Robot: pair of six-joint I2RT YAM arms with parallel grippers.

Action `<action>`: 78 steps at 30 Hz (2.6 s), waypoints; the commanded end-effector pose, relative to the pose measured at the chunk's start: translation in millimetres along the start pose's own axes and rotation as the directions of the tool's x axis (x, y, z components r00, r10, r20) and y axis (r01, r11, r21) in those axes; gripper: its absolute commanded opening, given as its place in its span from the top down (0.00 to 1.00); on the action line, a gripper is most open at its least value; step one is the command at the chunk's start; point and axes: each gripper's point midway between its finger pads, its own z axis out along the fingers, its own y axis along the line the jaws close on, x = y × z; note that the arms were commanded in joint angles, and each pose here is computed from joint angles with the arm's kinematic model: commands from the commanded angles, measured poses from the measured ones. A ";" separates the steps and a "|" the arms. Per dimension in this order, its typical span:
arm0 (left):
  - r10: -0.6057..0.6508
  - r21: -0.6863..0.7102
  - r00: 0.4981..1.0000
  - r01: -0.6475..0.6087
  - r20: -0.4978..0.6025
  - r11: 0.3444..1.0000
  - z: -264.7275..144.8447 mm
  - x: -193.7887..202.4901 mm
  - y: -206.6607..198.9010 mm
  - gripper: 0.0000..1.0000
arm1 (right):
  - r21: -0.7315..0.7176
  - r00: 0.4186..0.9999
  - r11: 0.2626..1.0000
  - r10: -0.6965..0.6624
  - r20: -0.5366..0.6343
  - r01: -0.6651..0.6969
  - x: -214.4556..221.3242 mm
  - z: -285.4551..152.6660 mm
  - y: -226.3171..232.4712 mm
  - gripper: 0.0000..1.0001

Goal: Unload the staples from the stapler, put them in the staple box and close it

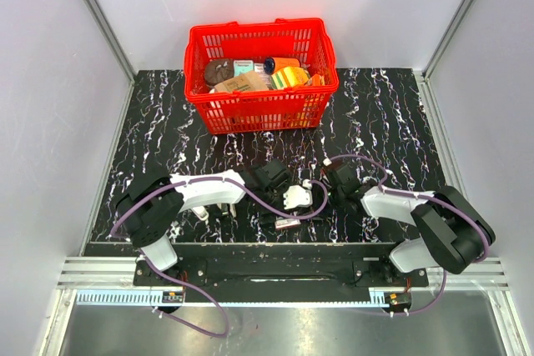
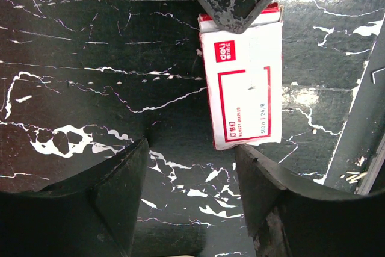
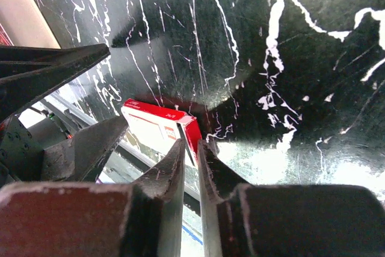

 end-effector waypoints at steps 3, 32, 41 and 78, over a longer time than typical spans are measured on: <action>0.017 -0.047 0.998 -0.020 -0.059 0.999 8.1 12.2 9.2 0.37 | -0.075 1.000 0.997 0.000 -0.010 0.000 6.6 -3.7 12.9 0.78; 0.014 -0.042 0.998 -0.017 -0.068 0.999 5.2 16.1 7.0 0.38 | 0.036 1.000 0.999 0.014 -0.014 -0.013 13.1 -4.6 -15.1 0.89; -0.003 -0.047 0.999 0.001 -0.054 0.999 6.5 8.0 10.2 0.38 | -0.035 0.999 0.999 0.031 -0.026 -0.032 11.8 9.1 -1.6 0.91; -0.287 -0.449 0.842 0.496 0.456 0.743 -263.5 41.8 112.9 0.01 | 0.222 0.847 0.917 -0.393 0.357 0.332 -83.8 -133.7 81.6 0.01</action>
